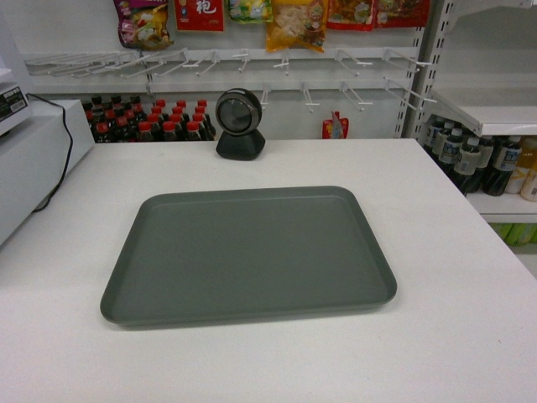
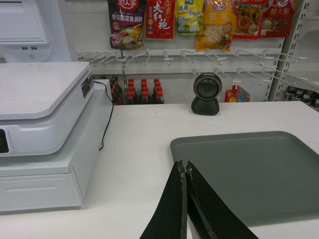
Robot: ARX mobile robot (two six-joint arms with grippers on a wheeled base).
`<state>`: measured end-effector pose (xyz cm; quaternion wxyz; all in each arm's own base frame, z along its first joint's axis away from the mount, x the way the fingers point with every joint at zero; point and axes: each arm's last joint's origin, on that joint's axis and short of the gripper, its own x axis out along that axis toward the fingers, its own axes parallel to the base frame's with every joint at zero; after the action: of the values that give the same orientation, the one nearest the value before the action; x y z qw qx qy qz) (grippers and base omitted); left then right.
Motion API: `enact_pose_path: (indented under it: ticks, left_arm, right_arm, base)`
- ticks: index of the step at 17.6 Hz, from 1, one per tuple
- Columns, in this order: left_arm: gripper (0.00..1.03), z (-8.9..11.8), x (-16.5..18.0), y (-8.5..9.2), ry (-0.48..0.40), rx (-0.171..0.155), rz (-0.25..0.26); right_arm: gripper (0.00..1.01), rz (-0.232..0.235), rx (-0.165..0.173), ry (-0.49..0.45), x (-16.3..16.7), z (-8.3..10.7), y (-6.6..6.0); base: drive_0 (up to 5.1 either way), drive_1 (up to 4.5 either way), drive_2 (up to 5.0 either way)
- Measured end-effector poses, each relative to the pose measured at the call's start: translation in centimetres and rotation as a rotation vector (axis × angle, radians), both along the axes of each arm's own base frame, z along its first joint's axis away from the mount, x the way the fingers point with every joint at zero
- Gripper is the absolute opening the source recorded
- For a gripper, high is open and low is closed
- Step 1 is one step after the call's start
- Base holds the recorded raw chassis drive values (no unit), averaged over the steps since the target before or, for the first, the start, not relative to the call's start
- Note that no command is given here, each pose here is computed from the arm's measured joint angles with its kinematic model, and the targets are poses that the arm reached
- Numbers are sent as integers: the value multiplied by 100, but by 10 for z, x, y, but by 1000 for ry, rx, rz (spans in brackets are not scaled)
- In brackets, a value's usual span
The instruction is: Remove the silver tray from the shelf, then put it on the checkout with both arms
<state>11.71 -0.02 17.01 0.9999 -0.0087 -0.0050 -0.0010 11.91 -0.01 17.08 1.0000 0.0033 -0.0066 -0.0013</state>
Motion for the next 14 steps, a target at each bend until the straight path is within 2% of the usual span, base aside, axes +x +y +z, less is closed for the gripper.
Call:
enact_pose_path:
  ticks: [7, 9, 10, 11, 13, 14]
  left_arm:
    - [1, 0, -9, 0, -1, 0, 0]
    - [1, -7, -18, 0, 44, 0, 0]
    - [1, -1, -20, 0, -9, 0, -1]
    - [1, -5, -19, 0, 22, 1, 3]
    - [1, -4, -19, 0, 10, 0, 2]
    - [2, -4, -19, 0, 15, 0, 3]
  right_arm:
    - [2, 0, 0, 0, -10, 0, 0]
    - [2, -1, 0, 16, -13, -2, 0]
    - [2, 2, 0, 51, -19, -7, 0]
    - [2, 3, 0, -11, -22, -2, 0]
    - [2, 2, 0, 15, -22, -4, 0]
    - [5, 3, -1, 4, -22, -3, 0]
  base:
    - [0, 0, 0]
    - [0, 0, 0]
    - [0, 0, 0]
    - [0, 0, 0]
    - [0, 0, 0]
    - [0, 0, 0]
